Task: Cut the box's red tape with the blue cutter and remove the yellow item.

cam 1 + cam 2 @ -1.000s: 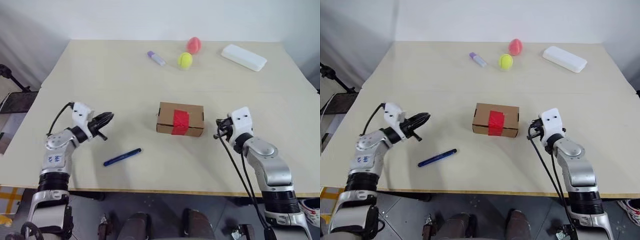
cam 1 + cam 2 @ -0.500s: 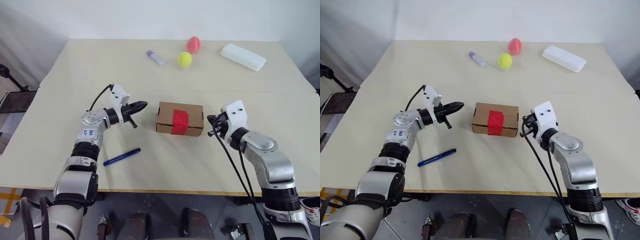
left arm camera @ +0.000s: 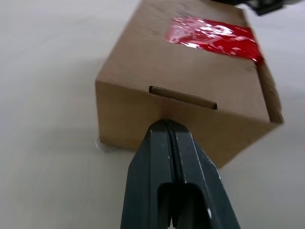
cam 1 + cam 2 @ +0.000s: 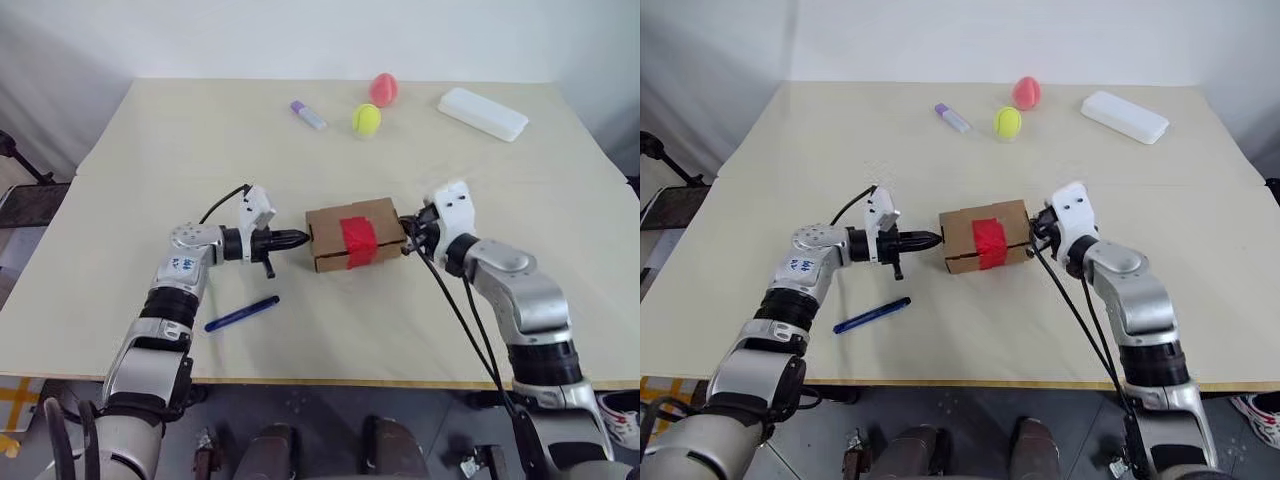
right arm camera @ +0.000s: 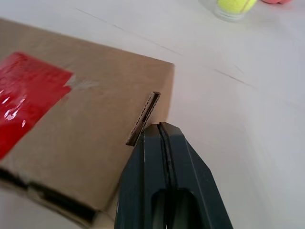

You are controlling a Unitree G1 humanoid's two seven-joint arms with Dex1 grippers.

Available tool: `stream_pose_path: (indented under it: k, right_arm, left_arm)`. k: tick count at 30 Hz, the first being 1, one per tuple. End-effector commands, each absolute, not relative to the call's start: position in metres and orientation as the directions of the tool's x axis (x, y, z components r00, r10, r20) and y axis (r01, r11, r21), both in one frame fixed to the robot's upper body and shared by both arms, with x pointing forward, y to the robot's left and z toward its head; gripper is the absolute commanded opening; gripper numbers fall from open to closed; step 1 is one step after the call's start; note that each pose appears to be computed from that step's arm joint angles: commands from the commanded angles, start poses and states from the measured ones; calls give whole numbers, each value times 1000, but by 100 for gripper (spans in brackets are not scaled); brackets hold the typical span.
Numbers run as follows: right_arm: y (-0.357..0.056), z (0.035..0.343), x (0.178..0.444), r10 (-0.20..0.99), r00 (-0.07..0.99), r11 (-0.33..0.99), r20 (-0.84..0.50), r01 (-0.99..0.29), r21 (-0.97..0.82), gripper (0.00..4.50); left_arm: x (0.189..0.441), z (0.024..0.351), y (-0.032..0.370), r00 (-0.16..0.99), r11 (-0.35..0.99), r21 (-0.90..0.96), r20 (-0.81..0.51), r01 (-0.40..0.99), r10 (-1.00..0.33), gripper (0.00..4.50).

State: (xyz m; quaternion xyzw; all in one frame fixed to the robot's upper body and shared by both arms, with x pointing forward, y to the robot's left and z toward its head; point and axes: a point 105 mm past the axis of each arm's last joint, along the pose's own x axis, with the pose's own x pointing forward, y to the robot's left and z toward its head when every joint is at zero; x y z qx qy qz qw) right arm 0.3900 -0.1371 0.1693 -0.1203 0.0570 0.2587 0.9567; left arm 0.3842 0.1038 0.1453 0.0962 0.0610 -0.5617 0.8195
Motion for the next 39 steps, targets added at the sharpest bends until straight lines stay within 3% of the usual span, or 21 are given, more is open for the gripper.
stream_pose_path:
  k: [1, 7, 11, 14, 20, 24, 27, 31, 39]
  right_arm:
    - [-106, 182, 395, 580, 807, 778, -109, -589, -219, 0]
    - [-122, 201, 422, 469, 883, 839, -7, -449, -307, 0]
    - [-154, 232, 429, 312, 941, 917, 131, -261, -303, 0]
    - [-170, 243, 419, 275, 947, 928, 165, -216, -305, 0]
    - [-189, 230, 379, 288, 956, 904, 52, -254, -343, 0]
    - [-190, 202, 344, 353, 927, 847, -125, -374, -377, 0]
    - [-177, 176, 323, 404, 879, 828, -252, -469, -307, 0]
    - [-149, 154, 324, 453, 841, 818, -297, -524, -238, 0]
    - [-130, 171, 354, 489, 841, 798, -232, -538, -270, 0]
  left_arm:
    - [369, 160, 82, 261, 247, 99, -176, 964, -949, 1]
    - [352, 171, 78, 215, 208, 60, -166, 976, -962, 1]
    - [363, 172, 104, 317, 307, 78, -191, 948, -929, 1]
    - [375, 173, 125, 410, 392, 126, -194, 911, -891, 1]
    - [399, 184, 145, 544, 508, 221, -153, 832, -825, 1]
    - [413, 182, 142, 585, 543, 257, -130, 799, -800, 1]
    - [417, 177, 120, 551, 526, 207, -87, 825, -830, 1]
    - [408, 161, 92, 433, 411, 167, -126, 896, -893, 1]
    - [387, 160, 61, 241, 225, 122, -141, 967, -960, 1]
